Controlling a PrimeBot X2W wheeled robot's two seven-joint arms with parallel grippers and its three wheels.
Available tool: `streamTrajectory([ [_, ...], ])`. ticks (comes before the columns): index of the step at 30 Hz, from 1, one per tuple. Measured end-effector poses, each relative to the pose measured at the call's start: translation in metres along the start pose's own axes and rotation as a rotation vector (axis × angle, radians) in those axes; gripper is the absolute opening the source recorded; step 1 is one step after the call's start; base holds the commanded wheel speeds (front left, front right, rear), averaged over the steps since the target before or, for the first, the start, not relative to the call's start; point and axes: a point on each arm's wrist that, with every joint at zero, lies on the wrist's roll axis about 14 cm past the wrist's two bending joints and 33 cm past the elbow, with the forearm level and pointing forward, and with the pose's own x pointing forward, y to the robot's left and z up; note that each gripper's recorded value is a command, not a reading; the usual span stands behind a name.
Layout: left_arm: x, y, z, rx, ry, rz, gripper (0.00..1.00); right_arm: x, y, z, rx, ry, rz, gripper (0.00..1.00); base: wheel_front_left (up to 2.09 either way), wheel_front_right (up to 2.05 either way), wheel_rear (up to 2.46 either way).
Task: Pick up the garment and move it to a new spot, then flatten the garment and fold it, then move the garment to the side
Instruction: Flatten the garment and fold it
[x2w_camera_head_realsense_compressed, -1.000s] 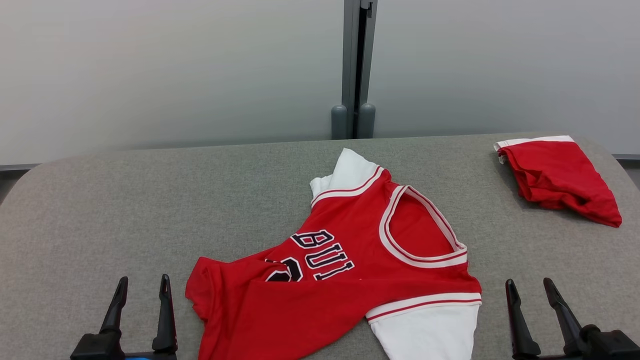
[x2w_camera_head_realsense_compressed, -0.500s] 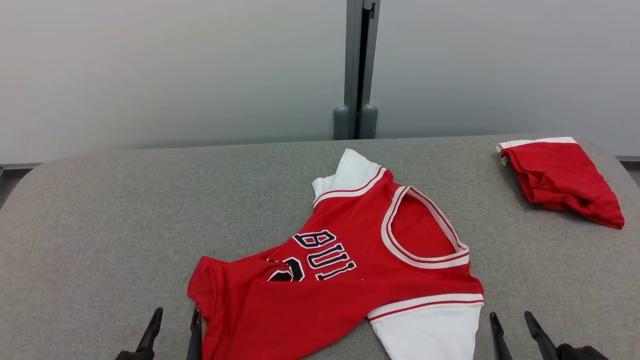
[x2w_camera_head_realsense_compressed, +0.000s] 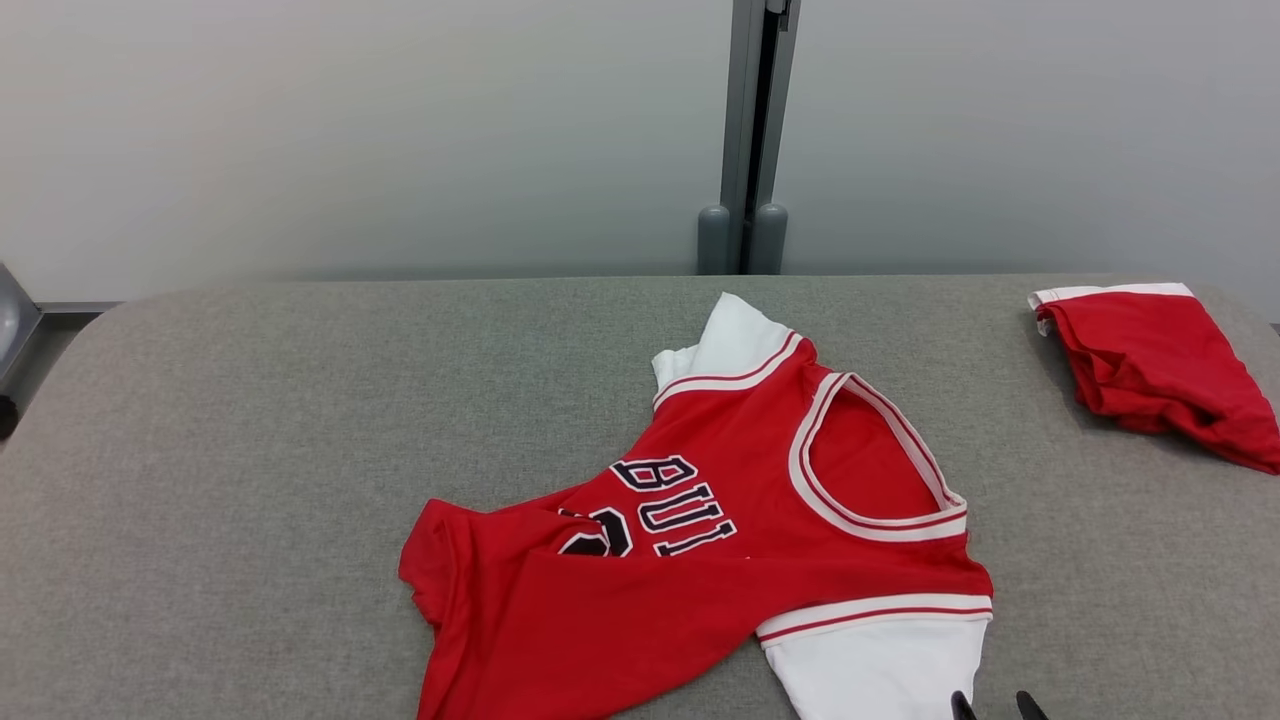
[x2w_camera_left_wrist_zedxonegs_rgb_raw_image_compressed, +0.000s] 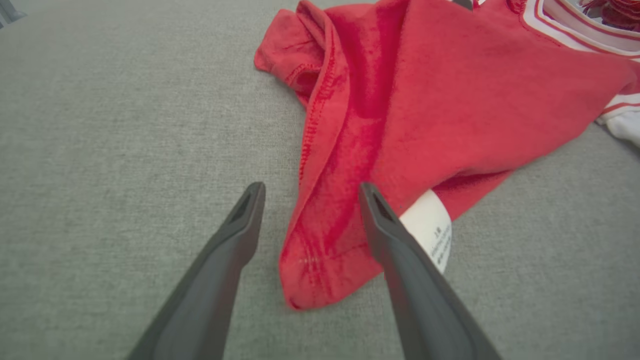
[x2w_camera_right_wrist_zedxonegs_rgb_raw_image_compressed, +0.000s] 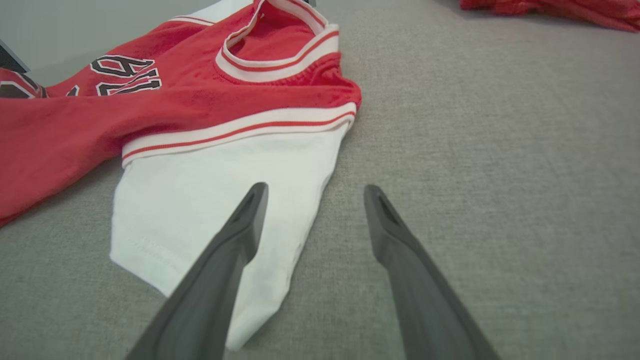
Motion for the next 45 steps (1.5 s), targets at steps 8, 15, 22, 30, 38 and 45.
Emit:
streamTrajectory([
  [8,-0.006,-0.013,-0.021,-0.027,0.063,-0.033,1.0,0.002,0.004,-0.013,0.011,0.049,0.01,1.0,0.0,0.0,0.0],
  [15,-0.006,-0.024,-0.027,-0.057,0.086,-0.065,1.0,0.002,0.006,-0.022,0.021,0.08,0.013,1.0,0.0,0.0,0.0],
  [22,0.002,-0.029,-0.012,-0.072,0.041,-0.088,1.0,0.004,0.012,-0.033,0.043,0.12,0.026,1.0,0.0,0.0,0.0],
  [30,0.007,-0.037,-0.002,-0.07,0.021,-0.125,1.0,0.008,0.025,-0.04,0.075,0.148,0.063,1.0,0.0,0.0,0.0],
  [38,0.013,-0.04,0.005,-0.081,0.007,-0.143,0.0,0.013,0.045,-0.043,0.114,0.171,0.118,0.0,0.0,0.0,0.0],
  [45,0.017,-0.041,-0.007,-0.081,0.06,-0.153,0.0,0.02,0.053,-0.037,0.132,0.16,0.136,0.0,0.0,0.0,0.0],
])
